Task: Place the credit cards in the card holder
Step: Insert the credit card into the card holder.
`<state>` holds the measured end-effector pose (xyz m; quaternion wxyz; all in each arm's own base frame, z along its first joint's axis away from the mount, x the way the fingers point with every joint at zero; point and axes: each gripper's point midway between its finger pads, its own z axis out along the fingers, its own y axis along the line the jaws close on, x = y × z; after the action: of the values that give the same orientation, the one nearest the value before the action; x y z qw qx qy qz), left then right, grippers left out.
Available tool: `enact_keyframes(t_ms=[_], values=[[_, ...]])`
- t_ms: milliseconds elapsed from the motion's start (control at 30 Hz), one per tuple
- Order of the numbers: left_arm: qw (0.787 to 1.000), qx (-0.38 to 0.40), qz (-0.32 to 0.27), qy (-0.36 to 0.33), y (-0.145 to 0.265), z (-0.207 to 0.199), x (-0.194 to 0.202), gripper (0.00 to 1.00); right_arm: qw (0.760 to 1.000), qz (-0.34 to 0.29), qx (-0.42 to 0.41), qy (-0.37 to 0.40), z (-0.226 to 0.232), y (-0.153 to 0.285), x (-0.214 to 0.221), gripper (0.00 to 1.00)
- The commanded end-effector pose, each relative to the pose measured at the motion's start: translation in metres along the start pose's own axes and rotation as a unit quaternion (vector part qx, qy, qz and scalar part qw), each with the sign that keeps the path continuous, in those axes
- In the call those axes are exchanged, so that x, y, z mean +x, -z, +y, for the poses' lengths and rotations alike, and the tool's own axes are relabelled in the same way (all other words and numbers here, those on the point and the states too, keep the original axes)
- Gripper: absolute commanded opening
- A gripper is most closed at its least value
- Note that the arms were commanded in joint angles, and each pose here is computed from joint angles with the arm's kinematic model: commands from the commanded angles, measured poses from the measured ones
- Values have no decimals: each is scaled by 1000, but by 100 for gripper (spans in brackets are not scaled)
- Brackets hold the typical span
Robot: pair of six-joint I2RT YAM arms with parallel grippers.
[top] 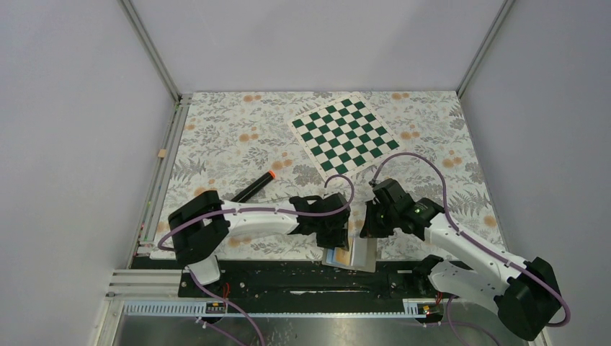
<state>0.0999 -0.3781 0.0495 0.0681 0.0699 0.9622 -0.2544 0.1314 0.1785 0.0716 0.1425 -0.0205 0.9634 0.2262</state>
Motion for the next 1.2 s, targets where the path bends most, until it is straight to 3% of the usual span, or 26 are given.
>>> enact_keyframes(t_ms=[0, 200, 633, 900, 1067, 1167], values=[[998, 58, -12, -10, 11, -44, -9, 43, 1000, -17, 17, 4, -5, 10, -9, 1], [999, 29, -22, -20, 18, -36, -12, 52, 1000, -15, 18, 2, -7, 9, -9, 0], [982, 181, 25, -49, 5, -107, 10, 52, 996, -49, 75, -16, -29, 31, -21, 0], [986, 146, 69, -36, -36, -92, 27, 53, 996, -39, 78, -20, -34, 30, -20, 0], [992, 115, 51, 0, -47, -69, 17, 52, 997, -20, 75, -21, -36, 21, -12, 0], [996, 80, 26, 31, -52, -44, 3, 46, 997, -15, 73, -23, -36, 16, -10, 0]])
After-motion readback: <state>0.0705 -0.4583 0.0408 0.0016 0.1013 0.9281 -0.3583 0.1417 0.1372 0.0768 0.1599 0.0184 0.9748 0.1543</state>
